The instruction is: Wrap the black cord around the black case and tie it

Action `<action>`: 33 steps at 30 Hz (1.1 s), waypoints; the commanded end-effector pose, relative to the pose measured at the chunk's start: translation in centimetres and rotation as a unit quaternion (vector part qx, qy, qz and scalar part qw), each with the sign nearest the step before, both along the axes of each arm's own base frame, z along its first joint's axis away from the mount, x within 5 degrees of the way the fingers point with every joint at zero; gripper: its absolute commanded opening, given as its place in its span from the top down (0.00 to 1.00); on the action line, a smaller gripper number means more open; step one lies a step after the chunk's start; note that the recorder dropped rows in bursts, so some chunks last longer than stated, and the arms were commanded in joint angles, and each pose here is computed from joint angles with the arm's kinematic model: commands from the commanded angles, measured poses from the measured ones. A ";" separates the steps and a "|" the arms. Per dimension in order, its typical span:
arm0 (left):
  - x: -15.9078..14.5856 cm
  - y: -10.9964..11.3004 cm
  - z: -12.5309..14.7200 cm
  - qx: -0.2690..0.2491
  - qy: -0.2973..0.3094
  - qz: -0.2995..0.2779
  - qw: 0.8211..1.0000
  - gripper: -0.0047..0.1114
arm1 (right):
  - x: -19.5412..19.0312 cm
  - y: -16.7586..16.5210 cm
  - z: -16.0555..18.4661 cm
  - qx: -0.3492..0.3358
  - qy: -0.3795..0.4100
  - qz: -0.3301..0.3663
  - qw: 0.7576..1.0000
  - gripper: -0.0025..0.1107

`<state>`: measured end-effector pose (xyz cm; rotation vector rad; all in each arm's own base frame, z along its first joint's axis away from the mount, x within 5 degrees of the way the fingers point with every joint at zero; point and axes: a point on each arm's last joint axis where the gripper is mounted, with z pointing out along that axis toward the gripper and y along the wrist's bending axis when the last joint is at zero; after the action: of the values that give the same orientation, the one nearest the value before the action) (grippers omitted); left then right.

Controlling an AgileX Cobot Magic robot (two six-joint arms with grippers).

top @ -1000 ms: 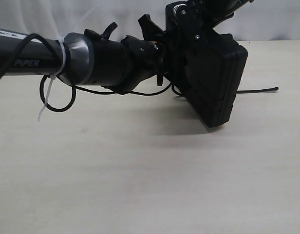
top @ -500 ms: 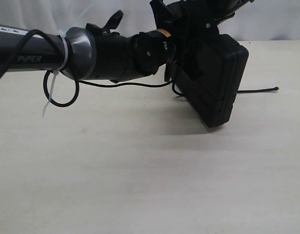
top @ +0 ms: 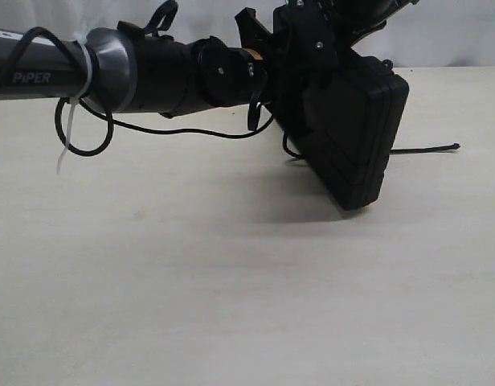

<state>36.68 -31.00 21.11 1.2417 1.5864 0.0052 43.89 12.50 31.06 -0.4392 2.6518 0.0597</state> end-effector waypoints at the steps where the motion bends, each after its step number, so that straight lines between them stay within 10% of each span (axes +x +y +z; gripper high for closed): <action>1: 0.1 -0.2 0.4 -0.009 -0.005 0.004 1.000 0.59 | -0.1 0.3 -1.4 0.000 0.037 0.006 0.999 0.94; 15: 3.2 4.7 0.1 -0.013 0.036 0.057 0.998 0.53 | -0.1 0.3 -1.4 0.000 0.037 0.007 0.999 0.94; 23: 2.1 3.6 -1.2 -0.068 0.152 0.052 0.985 0.53 | -0.1 0.3 -1.4 0.000 0.037 0.007 0.999 0.94; 33: 0.9 1.6 -1.7 -0.051 0.126 0.028 0.990 0.53 | -0.1 0.3 -1.4 0.000 0.037 0.007 0.999 0.94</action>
<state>37.94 -28.55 19.33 1.1402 1.8528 -0.2247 43.89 12.50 31.06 -0.4465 2.6503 0.0580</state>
